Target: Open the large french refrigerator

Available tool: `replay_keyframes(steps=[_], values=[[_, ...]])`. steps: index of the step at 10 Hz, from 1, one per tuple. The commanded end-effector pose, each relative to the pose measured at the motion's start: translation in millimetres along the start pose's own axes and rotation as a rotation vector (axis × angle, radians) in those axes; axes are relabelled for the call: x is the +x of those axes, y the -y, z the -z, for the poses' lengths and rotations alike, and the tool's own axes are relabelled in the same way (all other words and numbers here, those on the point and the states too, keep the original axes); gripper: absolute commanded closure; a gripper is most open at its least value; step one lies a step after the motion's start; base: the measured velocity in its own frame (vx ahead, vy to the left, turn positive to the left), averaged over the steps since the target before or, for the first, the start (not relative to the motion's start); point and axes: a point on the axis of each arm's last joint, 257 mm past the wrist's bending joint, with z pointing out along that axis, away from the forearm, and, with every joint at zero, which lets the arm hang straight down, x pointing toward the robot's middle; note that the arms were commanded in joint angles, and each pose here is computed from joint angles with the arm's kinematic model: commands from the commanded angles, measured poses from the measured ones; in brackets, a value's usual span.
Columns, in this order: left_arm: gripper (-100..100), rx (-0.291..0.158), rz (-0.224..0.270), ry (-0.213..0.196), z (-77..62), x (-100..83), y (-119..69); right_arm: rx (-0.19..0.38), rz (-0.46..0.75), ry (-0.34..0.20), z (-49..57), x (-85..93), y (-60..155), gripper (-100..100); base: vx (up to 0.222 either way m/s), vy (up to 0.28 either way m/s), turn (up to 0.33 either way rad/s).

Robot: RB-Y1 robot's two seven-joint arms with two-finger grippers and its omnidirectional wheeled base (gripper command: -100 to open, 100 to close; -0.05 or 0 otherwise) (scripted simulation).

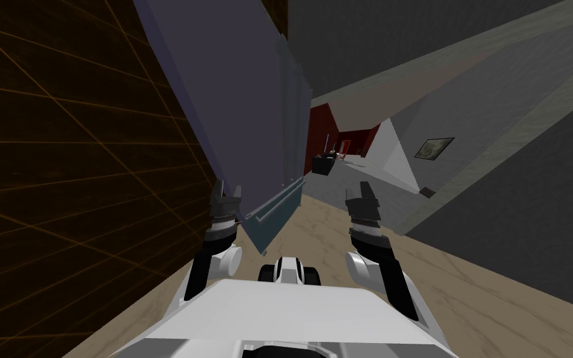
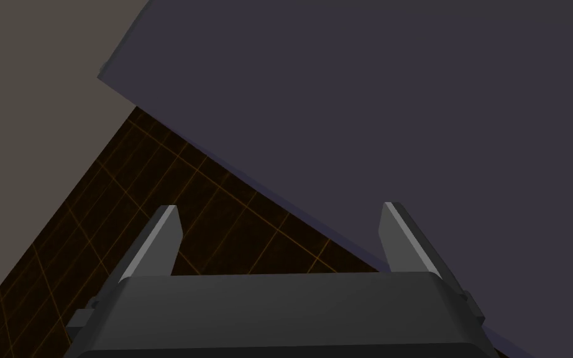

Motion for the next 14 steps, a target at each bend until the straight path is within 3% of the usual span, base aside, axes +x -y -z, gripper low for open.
replay_keyframes(steps=[1,6,14], values=[[-100,-0.037,0.008,-0.037,5.7,3.4,-22.0,0.000,0.000,0.000,0.0,0.0,0.1,0,0.010,-0.020,0.003],[-100,-0.124,0.041,-0.070,22.7,3.5,-72.7,0.000,0.000,0.000,0.0,0.0,0.1,0,0.013,-0.023,0.005],[-100,-0.254,0.088,-0.065,55.1,-5.2,-143.2,0.000,0.000,0.000,0.0,0.0,0.1,0,0.011,-0.023,0.004]])
